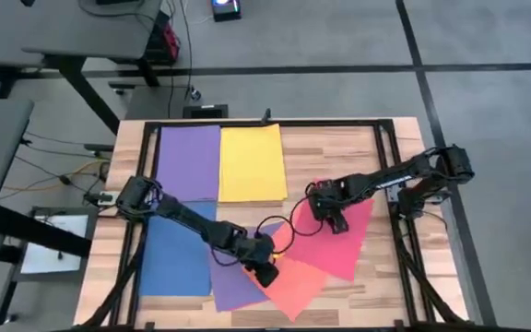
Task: Organize paper
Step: Move the red paper to the top right of the table, then adjust the colored papers on the table
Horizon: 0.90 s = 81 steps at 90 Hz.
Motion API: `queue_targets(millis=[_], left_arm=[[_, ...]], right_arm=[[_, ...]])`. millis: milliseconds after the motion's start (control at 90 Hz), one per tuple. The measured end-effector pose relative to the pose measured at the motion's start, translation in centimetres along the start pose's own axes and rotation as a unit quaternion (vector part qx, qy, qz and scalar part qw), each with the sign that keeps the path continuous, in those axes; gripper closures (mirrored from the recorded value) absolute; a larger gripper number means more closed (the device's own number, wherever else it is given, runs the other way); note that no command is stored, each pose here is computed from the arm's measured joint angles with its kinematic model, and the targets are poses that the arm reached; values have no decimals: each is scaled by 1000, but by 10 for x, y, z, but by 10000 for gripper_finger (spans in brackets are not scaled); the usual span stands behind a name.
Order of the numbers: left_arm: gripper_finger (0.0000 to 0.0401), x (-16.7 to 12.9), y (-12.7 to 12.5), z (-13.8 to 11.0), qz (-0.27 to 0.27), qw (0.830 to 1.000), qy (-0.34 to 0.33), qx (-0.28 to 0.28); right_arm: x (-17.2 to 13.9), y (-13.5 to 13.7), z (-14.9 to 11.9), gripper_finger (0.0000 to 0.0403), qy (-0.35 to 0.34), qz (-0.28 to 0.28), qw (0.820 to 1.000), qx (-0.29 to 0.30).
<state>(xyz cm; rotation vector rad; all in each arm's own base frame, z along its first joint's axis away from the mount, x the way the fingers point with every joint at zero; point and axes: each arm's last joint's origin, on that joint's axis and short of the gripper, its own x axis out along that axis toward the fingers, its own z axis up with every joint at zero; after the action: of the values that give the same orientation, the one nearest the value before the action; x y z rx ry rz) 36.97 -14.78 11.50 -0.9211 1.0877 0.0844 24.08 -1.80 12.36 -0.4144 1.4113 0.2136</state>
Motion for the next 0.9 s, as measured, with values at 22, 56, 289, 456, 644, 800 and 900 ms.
queue_targets(millis=[22, 56, 289, 456, 644, 800, 900], left_arm=[[311, 0, 0, 0, 0, 1000, 0, 0], [311, 0, 0, 0, 0, 1000, 0, 0], [311, 0, -1, -1, -9, 1000, 13, 1], [310, 0, -1, -1, -9, 1000, 11, 5], [310, 0, -1, -1, -10, 1000, 9, 5], [310, 0, 1, 3, -10, 1000, 6, 3], [310, -5, 0, 6, -12, 1000, 2, 9]], right_arm=[[0, -4, -1, 184, -1, -5, 1000, -16], [1, -9, -4, 184, 2, -11, 999, -35], [-8, -47, -27, 184, 134, -130, 978, -92], [-50, -61, -27, 184, 49, -97, 994, 30], [-67, -51, -36, 184, -27, -21, 982, 187], [-50, -38, -44, 184, -35, 7, 980, 197], [-32, -31, -55, 184, -5, 23, 980, 195]])
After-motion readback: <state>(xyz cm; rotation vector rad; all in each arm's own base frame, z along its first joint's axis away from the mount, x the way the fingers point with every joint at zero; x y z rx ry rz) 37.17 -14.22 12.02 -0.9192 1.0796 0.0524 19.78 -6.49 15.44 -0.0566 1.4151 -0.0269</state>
